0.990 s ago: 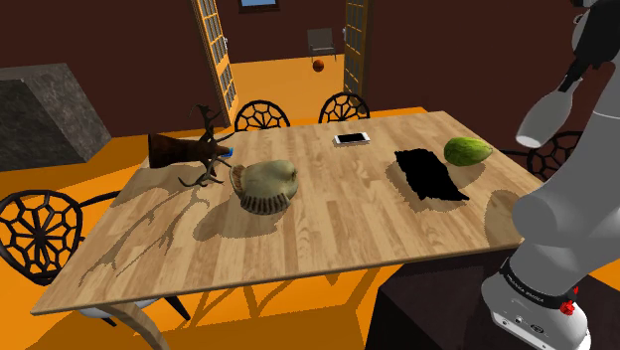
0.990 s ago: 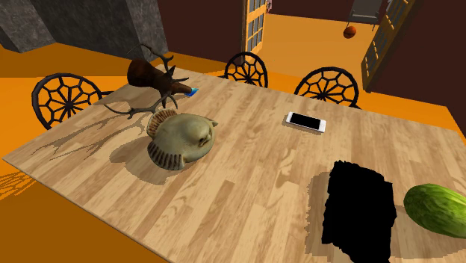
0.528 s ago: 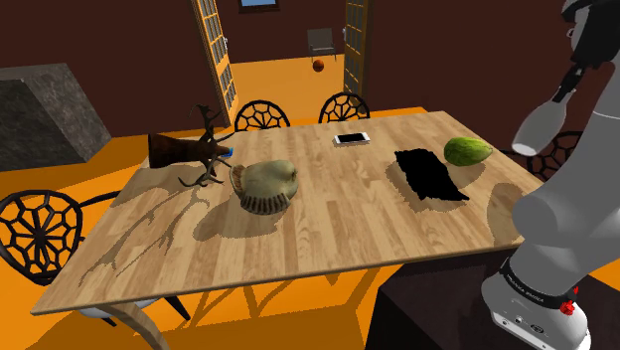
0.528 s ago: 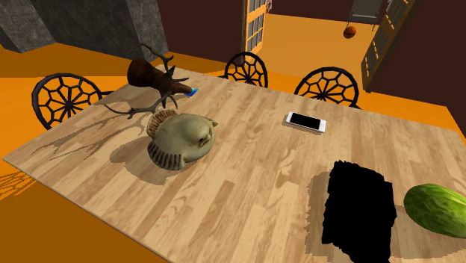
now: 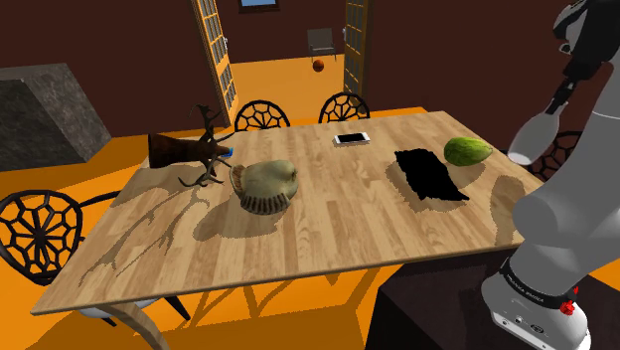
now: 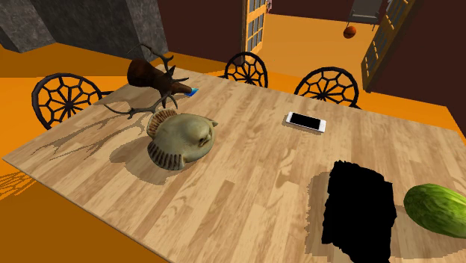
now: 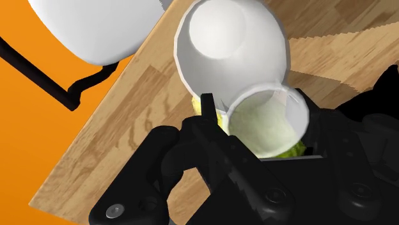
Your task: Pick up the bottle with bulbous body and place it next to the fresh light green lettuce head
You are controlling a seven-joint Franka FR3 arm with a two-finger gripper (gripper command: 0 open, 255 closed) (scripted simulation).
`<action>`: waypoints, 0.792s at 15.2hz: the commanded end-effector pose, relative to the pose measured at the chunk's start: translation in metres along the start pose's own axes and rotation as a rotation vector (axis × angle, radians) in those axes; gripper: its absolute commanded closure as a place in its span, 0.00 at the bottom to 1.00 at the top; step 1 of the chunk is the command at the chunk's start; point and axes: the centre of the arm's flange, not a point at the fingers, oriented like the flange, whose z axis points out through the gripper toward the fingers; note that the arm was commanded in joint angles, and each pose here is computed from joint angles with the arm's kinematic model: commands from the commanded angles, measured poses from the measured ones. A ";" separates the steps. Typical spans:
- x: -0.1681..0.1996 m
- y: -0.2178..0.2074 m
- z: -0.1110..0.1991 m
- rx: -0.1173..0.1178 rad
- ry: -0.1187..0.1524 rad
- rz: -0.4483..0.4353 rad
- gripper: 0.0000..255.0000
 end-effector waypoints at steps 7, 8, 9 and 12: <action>-0.006 0.001 0.043 -0.001 0.000 0.000 1.00; -0.006 0.001 0.043 -0.001 0.000 0.000 1.00; -0.006 0.001 0.043 -0.001 0.000 0.000 1.00; -0.006 0.001 0.043 -0.001 0.000 0.000 1.00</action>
